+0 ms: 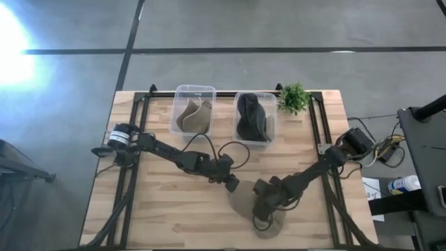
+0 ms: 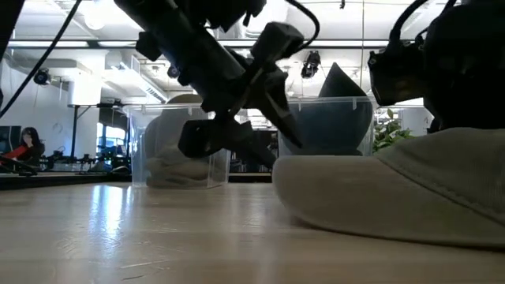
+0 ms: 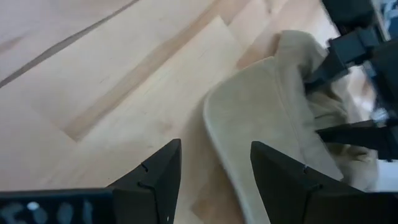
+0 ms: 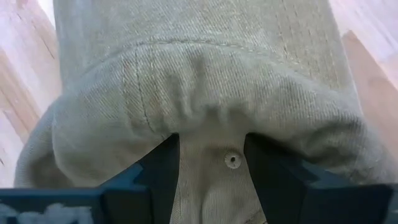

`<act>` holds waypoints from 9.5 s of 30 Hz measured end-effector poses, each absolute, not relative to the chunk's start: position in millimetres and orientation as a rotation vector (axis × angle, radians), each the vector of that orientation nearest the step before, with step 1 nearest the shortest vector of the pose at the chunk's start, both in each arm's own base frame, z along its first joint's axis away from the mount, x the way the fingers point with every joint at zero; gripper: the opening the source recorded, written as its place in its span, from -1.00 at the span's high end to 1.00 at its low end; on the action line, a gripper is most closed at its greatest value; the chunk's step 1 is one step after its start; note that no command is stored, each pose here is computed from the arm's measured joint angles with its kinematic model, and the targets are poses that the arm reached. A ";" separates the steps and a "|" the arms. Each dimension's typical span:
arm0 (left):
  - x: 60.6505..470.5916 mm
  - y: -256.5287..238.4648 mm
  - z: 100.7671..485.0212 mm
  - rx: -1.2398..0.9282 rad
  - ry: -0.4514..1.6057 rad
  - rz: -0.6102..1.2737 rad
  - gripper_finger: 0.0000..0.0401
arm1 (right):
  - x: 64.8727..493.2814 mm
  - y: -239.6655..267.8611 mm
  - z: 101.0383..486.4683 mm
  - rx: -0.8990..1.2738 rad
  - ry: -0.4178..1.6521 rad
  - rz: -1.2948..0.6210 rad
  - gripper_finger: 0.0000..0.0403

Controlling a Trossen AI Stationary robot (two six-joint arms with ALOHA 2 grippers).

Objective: Pick & Place hat
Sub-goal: Put the brown cap into the left transparent bin, then return to Home Position

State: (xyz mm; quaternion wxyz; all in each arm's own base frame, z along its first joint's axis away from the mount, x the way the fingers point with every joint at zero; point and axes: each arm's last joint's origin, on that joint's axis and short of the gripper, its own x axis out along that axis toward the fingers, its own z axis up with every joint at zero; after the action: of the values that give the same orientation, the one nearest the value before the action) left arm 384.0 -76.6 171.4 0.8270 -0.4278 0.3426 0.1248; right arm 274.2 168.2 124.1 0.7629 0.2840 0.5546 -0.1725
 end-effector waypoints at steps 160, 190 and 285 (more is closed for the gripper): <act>242.0 85.1 400.3 -0.592 0.800 0.648 -0.02 | 244.7 119.7 266.9 0.298 0.743 -0.655 0.09; 198.2 -22.1 327.6 -0.664 0.082 -0.245 -0.02 | 185.1 26.9 370.4 0.440 0.209 -0.132 0.45; 96.7 -0.4 170.0 -0.152 -0.032 -0.182 -0.02 | 116.2 10.7 151.9 0.289 0.430 -0.105 0.42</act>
State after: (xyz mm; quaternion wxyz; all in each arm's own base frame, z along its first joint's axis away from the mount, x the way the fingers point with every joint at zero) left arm 96.7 -0.4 170.0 0.9929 -0.0759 -0.0161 -0.0907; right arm 116.2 10.7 151.9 0.9653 0.1426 0.2127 -0.0518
